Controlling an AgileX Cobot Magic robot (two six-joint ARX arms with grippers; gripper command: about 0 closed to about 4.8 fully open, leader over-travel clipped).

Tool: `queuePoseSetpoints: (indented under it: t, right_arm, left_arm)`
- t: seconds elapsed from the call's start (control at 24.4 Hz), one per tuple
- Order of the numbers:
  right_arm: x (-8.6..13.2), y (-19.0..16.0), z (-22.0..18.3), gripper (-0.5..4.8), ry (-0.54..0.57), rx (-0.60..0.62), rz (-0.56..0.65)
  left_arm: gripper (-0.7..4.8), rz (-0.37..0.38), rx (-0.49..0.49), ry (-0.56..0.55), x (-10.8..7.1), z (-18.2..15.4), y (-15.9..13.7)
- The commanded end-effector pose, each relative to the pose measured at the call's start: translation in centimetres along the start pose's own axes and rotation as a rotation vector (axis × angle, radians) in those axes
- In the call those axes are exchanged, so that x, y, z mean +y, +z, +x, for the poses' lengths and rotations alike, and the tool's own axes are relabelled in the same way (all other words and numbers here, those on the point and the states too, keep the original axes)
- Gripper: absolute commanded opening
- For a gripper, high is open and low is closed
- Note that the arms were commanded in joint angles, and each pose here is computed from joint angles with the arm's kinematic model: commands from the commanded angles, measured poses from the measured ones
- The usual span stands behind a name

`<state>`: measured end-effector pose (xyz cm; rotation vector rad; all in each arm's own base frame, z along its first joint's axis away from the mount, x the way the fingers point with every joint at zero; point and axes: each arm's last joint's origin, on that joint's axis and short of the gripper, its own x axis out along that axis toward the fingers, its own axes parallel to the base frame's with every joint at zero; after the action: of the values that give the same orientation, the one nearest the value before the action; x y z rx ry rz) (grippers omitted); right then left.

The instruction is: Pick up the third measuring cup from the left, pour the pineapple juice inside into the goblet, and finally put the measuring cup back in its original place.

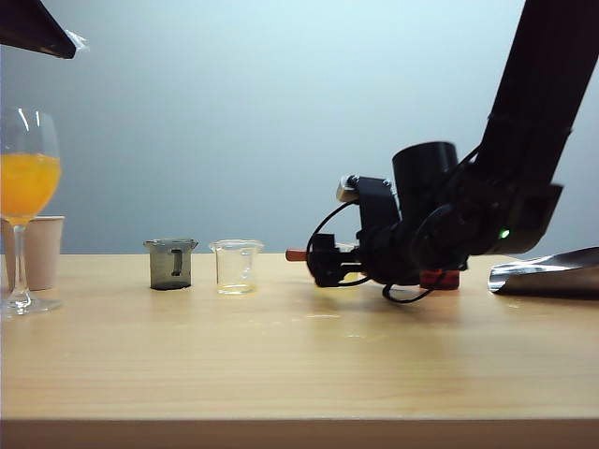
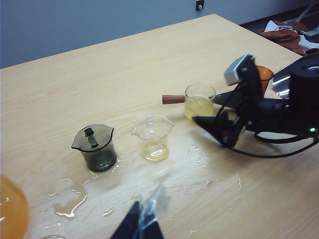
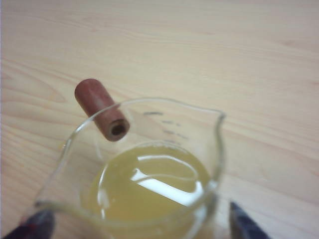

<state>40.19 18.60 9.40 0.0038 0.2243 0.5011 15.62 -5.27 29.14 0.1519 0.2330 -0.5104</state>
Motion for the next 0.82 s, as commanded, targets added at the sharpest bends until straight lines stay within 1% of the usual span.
queuePoseSetpoints:
  t: [0.04, 0.25, 0.53, 0.57, 0.61, 0.74, 0.78, 0.82]
  right_arm:
    - [0.0, -0.2, 0.9, 4.79, 0.008, 0.003, -0.016]
    - [-0.1, 0.2, 1.7, 4.79, 0.018, -0.018, -0.029]
    - [-0.1, 0.3, 1.9, 4.78, 0.028, 0.007, -0.015]
    - [-0.1, 0.2, 1.9, 4.47, 0.027, 0.01, -0.015]
    - [-0.1, 0.2, 1.9, 4.03, 0.027, 0.012, -0.015]
    - [-0.1, 0.2, 1.9, 2.07, 0.027, 0.015, -0.015]
    - [-0.1, 0.2, 1.9, 1.2, 0.027, 0.015, -0.005]
    - [-0.1, 0.2, 1.9, 1.11, 0.027, 0.015, 0.001]
  left_arm:
    - [-0.05, 0.008, -0.012, 0.005, 0.0, -0.1, 0.2]
    - [-0.05, 0.007, -0.004, 0.003, 0.0, -0.1, 0.1]
    - [-0.05, 0.005, 0.003, 0.003, 0.0, -0.1, 0.1]
    - [-0.05, 0.005, 0.003, 0.003, 0.0, -0.1, 0.1]
    - [-0.05, 0.005, 0.003, 0.003, 0.0, -0.1, 0.1]
    - [-0.05, 0.005, 0.002, 0.002, 0.0, -0.1, 0.1]
    - [-0.05, 0.006, 0.0, 0.001, 0.0, -0.1, 0.1]
    - [-0.05, 0.005, 0.0, 0.001, 0.0, -0.1, 0.1]
